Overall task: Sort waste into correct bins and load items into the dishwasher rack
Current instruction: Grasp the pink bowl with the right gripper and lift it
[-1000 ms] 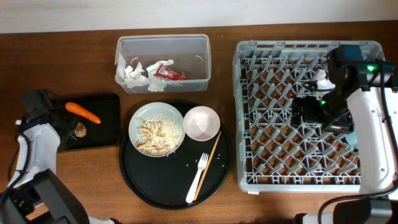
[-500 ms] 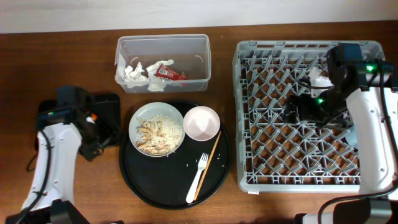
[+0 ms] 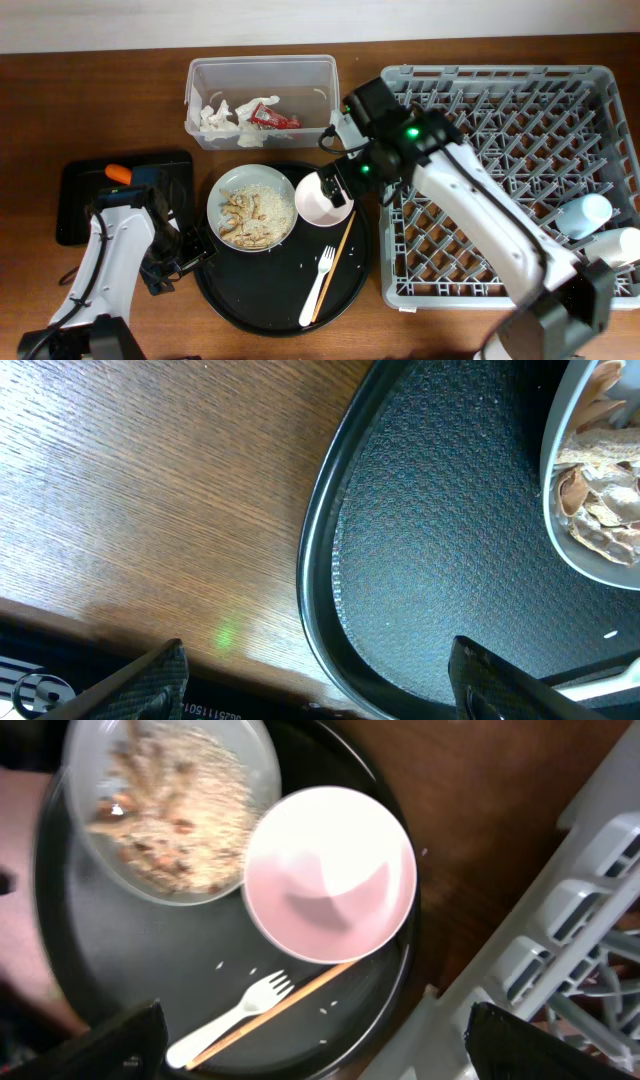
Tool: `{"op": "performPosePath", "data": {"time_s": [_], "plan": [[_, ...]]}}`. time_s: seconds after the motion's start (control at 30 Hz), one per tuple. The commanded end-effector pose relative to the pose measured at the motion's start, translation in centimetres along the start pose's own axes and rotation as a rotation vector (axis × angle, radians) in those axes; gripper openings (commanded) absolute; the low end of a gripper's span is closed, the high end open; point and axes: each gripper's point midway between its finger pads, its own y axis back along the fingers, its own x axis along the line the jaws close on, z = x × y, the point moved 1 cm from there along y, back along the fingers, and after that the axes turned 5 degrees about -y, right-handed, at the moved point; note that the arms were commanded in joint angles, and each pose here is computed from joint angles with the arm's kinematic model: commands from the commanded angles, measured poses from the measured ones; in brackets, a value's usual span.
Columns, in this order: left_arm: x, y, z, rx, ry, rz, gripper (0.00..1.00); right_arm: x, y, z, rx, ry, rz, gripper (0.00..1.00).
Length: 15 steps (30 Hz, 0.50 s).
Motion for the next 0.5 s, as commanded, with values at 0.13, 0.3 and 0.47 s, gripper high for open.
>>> {"op": "performPosePath", "data": {"time_s": [0.13,0.3,0.47], "plan": [[0.1,-0.2,-0.2,0.002,-0.021,0.010,0.83,-2.2,-7.7,-0.8,0.161,-0.070,-0.071,0.88],[0.1,-0.2,-0.1,0.001,-0.021,0.010,0.83,-3.1,-11.3,-1.9,0.245,-0.084,-0.087,0.77],[0.1,-0.2,-0.1,-0.001,-0.021,0.009,0.83,-3.2,-11.8,-1.9,0.247,-0.084,-0.093,0.56]]}}
